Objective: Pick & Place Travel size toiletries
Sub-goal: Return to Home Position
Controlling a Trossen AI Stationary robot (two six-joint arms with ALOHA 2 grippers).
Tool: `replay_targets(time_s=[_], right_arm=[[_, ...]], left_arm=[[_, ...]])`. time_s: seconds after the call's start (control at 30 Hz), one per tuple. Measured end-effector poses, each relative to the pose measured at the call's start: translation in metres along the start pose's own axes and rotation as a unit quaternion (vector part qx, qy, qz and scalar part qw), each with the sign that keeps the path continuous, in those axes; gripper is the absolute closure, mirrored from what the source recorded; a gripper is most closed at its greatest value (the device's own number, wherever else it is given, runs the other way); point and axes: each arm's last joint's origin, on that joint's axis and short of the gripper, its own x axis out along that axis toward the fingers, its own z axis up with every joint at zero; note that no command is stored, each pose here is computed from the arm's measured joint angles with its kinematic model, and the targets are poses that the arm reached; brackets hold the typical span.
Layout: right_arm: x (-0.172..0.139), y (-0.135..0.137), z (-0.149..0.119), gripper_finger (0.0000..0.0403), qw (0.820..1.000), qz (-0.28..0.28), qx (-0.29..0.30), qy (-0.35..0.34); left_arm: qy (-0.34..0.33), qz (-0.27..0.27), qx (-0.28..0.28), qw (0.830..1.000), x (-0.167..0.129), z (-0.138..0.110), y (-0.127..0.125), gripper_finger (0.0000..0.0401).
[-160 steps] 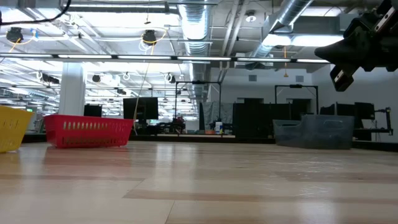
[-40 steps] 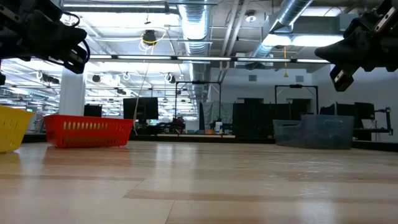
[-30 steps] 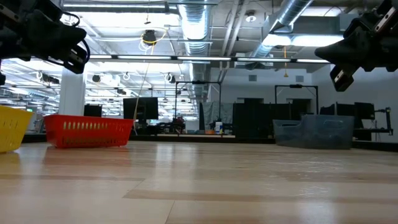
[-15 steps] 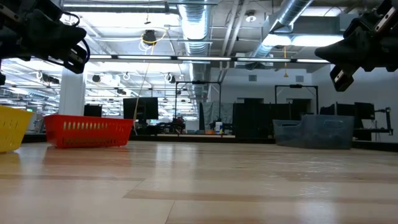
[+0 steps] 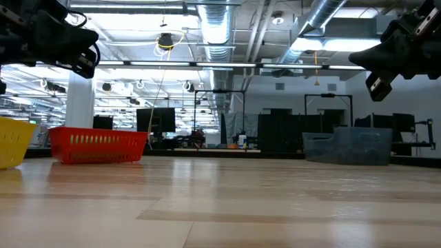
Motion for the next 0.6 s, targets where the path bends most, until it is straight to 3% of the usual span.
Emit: replay_targets(time_s=[0.23, 0.43, 0.6], right_arm=[[0.0000, 0.0000, 0.0000, 0.0403, 1.000, 0.000, 0.000, 0.000], [0.0000, 0.0000, 0.0000, 0.0403, 1.000, 0.000, 0.000, 0.000], [0.0000, 0.0000, 0.0000, 0.0403, 1.000, 0.000, 0.000, 0.000]], left_arm=[[0.000, 0.013, 0.018, 1.000, 0.0000, -0.0001, 0.0008, 0.0398], [0.012, 0.012, 0.161, 0.987, -0.0004, -0.0022, 0.0008, 0.0398], [0.012, 0.013, 0.166, 0.986, -0.0005, -0.0022, 0.0010, 0.0398]])
